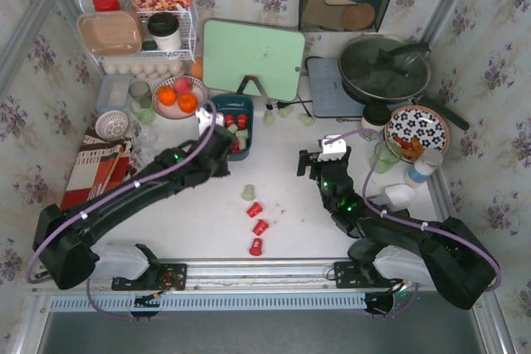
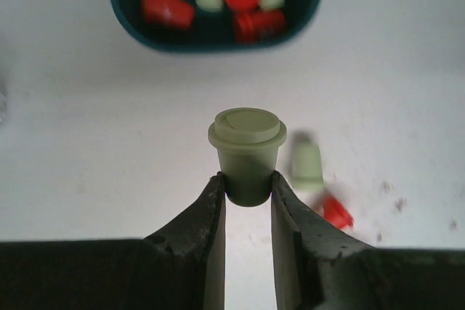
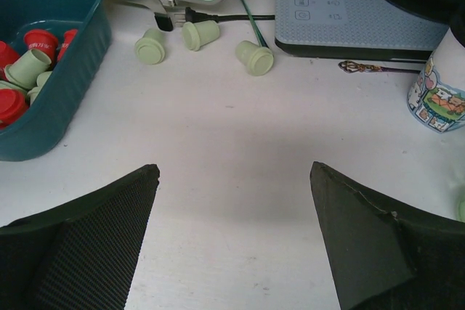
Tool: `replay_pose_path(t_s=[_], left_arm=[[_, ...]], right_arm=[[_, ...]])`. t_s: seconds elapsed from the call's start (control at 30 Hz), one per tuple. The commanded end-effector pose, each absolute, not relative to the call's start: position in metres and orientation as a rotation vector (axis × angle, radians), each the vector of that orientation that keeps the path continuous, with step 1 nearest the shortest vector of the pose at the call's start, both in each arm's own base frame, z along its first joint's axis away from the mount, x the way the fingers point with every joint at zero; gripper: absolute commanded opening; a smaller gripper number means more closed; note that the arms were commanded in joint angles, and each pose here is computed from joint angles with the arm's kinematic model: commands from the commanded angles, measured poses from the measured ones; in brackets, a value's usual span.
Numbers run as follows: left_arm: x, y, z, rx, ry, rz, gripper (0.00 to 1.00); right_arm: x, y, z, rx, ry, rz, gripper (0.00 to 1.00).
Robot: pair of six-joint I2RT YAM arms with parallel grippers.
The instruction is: Mix the coffee capsules in the storage basket
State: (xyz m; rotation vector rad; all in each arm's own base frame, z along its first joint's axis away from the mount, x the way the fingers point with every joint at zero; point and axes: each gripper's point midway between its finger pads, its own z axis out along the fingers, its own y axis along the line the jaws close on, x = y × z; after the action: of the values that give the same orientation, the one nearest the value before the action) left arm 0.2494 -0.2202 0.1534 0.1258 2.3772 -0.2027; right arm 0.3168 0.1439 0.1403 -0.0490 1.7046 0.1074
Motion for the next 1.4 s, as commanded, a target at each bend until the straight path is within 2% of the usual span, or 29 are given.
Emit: replay_pose_path(t_s=[0.0, 0.27, 0.47, 0.53, 0.7, 0.8, 1.0, 1.13, 1.37], left_arm=[[0.303, -0.226, 0.166, 0.210, 2.323, -0.290, 0.23], [0.414, -0.212, 0.132, 0.057, 2.417, -0.291, 0.24], [0.474, -0.198, 0.119, -0.033, 2.440, -0.330, 0.30], [0.484, -0.196, 0.116, -0.056, 2.453, -0.360, 0.34], [0.490, -0.202, 0.125, -0.015, 2.395, -0.449, 0.56], [0.486, -0.201, 0.145, -0.019, 2.330, -0.476, 0.64], [0.444, -0.170, 0.195, -0.101, 2.248, -0.406, 0.64], [0.390, -0.141, 0.218, -0.194, 2.228, -0.366, 0.64], [0.271, -0.141, 0.238, -0.035, 2.294, -0.588, 0.63]], right_arm=[[0.320, 0.147, 0.145, -0.041, 1.693, 0.119, 0.93], [0.325, 0.152, 0.133, -0.062, 1.733, 0.096, 0.93], [0.328, 0.156, 0.128, -0.080, 1.770, 0.087, 0.93], [0.328, 0.157, 0.128, -0.081, 1.772, 0.091, 0.93], [0.328, 0.162, 0.127, -0.091, 1.786, 0.114, 0.93], [0.328, 0.167, 0.125, -0.094, 1.795, 0.136, 0.93], [0.334, 0.178, 0.122, -0.083, 1.802, 0.180, 0.91], [0.349, 0.188, 0.114, -0.036, 1.836, 0.195, 0.89], [0.389, 0.218, 0.095, -0.007, 1.919, 0.187, 0.89]])
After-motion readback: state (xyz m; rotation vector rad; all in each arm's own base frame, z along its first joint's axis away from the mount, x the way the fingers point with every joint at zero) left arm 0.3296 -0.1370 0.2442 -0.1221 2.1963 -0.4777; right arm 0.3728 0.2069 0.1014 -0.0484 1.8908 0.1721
